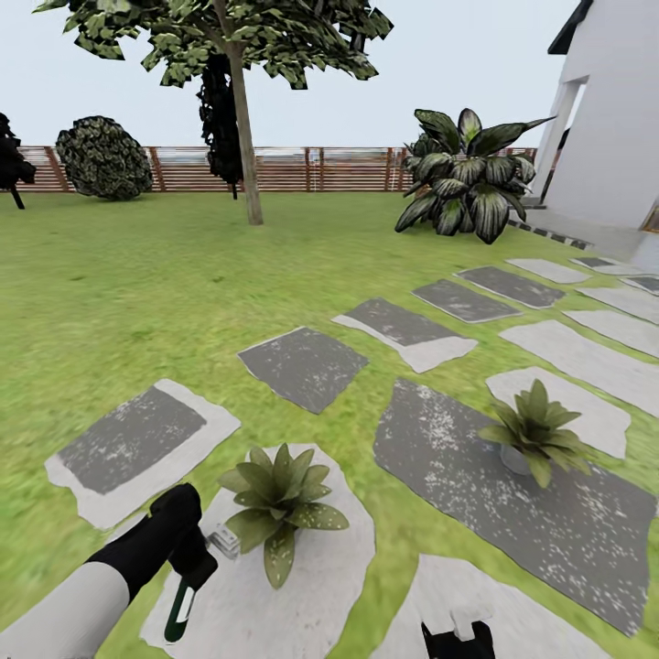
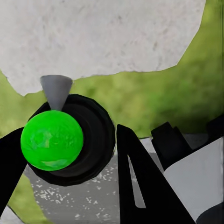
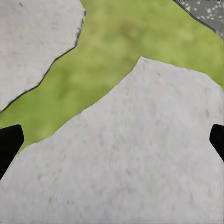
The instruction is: Pick up the pesticide atomizer in the garden and spray insectifuge to fully cover both potted plants in the garden.
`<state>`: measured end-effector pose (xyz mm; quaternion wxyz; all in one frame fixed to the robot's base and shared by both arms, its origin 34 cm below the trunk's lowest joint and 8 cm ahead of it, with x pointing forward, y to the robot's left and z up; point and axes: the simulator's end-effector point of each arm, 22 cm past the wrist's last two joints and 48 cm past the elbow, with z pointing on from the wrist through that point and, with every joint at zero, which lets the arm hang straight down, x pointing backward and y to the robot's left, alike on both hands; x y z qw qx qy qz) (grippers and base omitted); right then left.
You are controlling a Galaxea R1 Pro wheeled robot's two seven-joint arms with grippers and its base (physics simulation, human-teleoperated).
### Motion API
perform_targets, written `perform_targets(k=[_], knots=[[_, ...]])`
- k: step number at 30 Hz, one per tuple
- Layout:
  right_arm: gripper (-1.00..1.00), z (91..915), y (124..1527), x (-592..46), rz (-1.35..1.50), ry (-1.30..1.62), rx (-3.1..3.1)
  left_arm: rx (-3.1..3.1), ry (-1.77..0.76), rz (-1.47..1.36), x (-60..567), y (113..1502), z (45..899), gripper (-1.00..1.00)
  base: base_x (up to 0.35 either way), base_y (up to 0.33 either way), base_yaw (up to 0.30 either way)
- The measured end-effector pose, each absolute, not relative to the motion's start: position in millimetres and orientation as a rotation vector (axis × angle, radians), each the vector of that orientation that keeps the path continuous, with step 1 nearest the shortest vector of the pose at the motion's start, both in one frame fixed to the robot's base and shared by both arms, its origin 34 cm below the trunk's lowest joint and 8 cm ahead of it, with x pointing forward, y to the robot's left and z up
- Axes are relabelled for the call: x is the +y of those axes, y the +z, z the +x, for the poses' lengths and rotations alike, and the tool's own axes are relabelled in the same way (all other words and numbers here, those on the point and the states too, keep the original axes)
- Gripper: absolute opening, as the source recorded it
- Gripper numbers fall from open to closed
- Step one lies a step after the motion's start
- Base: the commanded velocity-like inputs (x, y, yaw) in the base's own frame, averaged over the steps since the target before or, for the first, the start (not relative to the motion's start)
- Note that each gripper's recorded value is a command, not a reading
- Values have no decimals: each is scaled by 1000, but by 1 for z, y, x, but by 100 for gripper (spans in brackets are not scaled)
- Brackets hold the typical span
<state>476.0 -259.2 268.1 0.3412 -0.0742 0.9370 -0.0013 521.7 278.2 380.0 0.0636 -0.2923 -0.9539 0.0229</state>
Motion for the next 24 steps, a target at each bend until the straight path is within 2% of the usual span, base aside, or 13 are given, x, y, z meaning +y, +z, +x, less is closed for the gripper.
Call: perform_targets(k=[7,10,18,24], knots=[[100,476,268,-259,-193,-4,2438,-2886,103,-893,270,386,528,-100,71,67,-9],[100,476,268,-260,-192,-4,2438,-2853,175,-902,264,388,519,-100,2,2,-216],[100,476,268,-260,-192,-4,2438,-2791,112,-957,276,387,511,-100,0,0,-287],[100,476,268,-260,-193,-4,2438,-2789,102,-951,282,387,511,-100,-136,6,-56]])
